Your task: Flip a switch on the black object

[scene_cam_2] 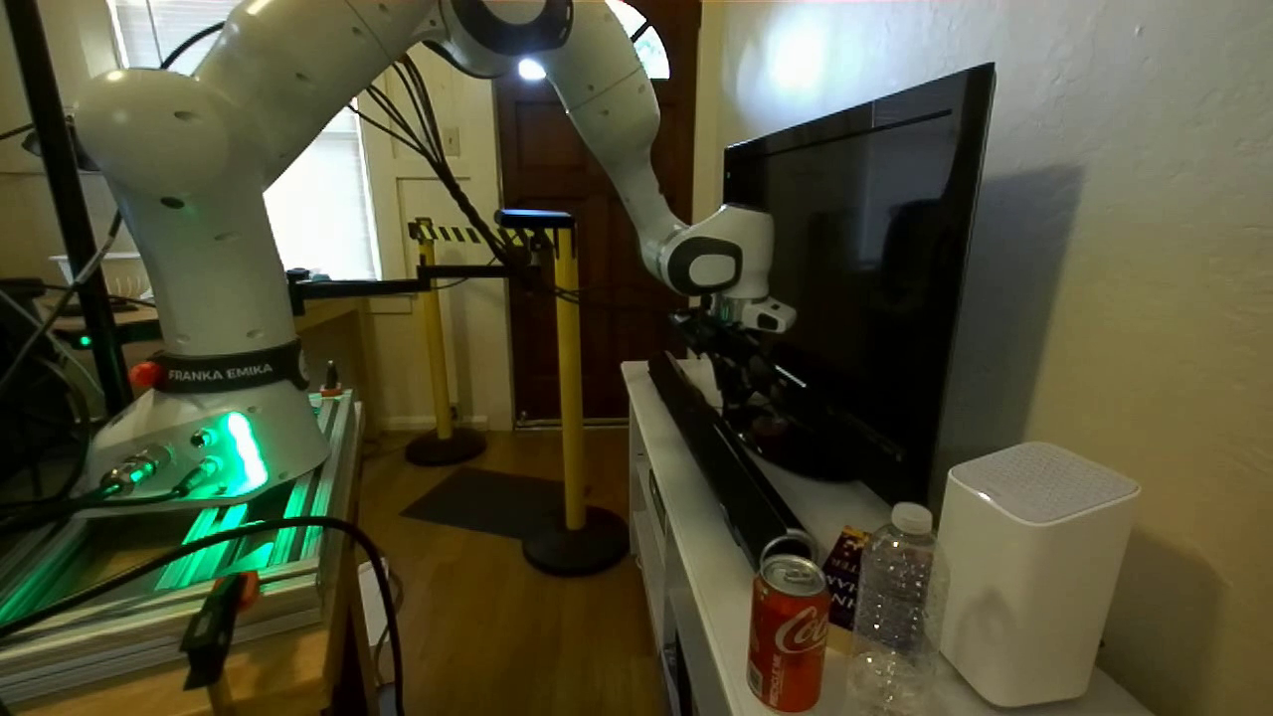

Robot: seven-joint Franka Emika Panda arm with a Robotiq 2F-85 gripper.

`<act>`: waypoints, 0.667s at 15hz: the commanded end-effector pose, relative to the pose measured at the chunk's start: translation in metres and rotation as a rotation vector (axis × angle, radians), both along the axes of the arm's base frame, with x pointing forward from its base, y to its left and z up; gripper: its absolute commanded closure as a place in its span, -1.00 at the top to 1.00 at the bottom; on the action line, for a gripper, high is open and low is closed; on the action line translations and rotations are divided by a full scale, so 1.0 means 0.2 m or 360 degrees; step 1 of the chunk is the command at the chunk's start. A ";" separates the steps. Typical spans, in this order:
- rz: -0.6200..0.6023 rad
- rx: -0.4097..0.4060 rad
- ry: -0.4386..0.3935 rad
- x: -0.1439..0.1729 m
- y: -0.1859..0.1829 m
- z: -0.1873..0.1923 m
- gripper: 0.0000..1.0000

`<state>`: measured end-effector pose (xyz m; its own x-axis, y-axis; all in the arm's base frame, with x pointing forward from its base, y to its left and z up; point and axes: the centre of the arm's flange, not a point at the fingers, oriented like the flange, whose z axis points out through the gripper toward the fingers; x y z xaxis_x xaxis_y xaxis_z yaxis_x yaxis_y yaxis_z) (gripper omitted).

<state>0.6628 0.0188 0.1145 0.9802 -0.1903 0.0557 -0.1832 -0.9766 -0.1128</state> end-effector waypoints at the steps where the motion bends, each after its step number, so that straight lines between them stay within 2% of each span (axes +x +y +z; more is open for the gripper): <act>1: -0.0044 0.0030 -0.0004 0.04 0.01 0.00 -1.00; 10: -0.0046 0.0015 0.0015 0.04 0.03 0.08 -1.00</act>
<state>0.6691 0.0218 0.1218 0.9775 -0.2010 0.0643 -0.1926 -0.9742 -0.1176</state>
